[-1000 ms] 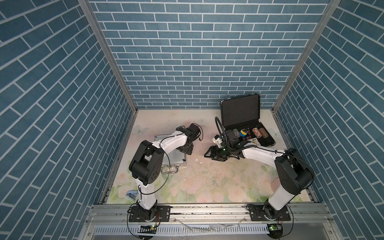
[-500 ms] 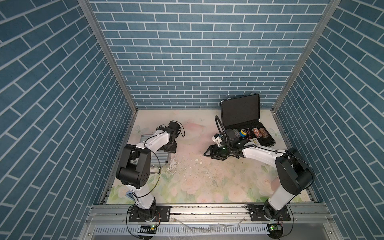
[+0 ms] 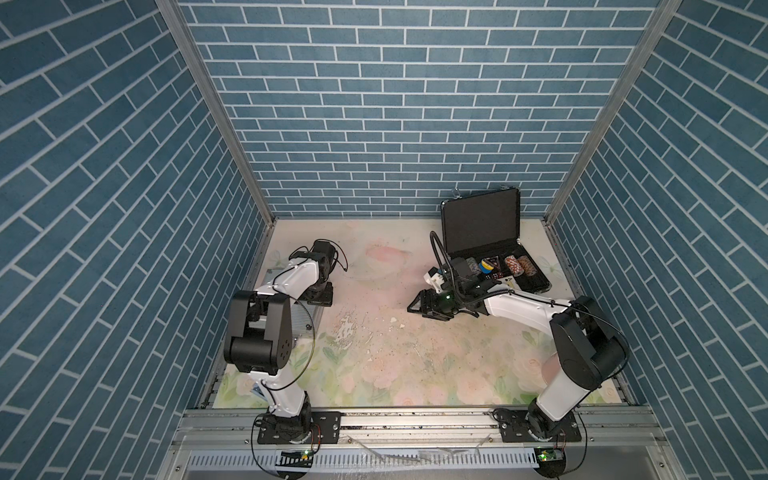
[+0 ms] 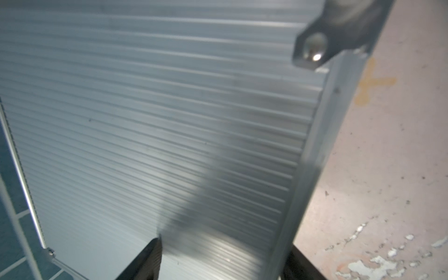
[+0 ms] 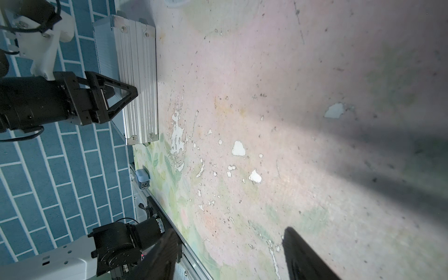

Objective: Close the poker set cases
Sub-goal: Move the poker set case to the center of the board.

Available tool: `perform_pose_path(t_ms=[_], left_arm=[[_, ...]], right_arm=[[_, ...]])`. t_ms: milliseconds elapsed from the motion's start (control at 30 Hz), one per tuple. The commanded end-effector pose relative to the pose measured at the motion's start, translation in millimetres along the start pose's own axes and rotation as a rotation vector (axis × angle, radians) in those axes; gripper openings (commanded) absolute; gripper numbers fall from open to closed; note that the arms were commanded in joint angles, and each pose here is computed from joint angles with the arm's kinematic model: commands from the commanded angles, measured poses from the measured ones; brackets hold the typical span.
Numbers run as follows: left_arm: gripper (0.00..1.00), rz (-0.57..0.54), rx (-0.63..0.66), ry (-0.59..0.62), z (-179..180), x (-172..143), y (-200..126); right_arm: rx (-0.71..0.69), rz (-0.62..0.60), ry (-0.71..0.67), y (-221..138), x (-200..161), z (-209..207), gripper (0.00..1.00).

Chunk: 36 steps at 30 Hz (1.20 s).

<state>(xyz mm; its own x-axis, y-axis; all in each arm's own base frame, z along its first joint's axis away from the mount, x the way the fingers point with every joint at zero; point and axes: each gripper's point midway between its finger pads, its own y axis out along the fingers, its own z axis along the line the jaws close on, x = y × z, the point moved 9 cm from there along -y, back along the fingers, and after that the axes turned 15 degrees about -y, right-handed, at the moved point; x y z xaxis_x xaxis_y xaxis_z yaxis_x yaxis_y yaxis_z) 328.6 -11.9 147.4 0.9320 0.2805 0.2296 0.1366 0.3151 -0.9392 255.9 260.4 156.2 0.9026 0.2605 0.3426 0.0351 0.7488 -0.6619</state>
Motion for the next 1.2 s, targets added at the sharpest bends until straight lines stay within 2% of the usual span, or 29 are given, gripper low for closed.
perform_pose_path(t_ms=[0,567,733,800,1000,1167], left_arm=[[0.75,0.051,-0.005,0.001,-7,6,19],[0.73,0.021,0.017,-0.026,-7,27,32],[0.74,-0.002,-0.062,-0.053,-10,29,24],[0.76,-0.028,-0.108,-0.069,-12,28,15],[0.83,-0.105,-0.296,-0.094,-19,20,-19],[0.89,-0.141,-0.551,-0.112,-33,3,-37]], right_arm=[[0.014,-0.035,-0.012,-7,9,9,0.70],[-0.001,-0.032,0.007,-10,3,7,0.70],[-0.031,-0.013,0.002,-12,2,4,0.71],[-0.097,0.011,-0.015,-19,2,1,0.70],[-0.410,0.114,-0.054,-55,-6,-21,0.68],[-0.608,0.129,-0.072,-77,-6,-45,0.63]])
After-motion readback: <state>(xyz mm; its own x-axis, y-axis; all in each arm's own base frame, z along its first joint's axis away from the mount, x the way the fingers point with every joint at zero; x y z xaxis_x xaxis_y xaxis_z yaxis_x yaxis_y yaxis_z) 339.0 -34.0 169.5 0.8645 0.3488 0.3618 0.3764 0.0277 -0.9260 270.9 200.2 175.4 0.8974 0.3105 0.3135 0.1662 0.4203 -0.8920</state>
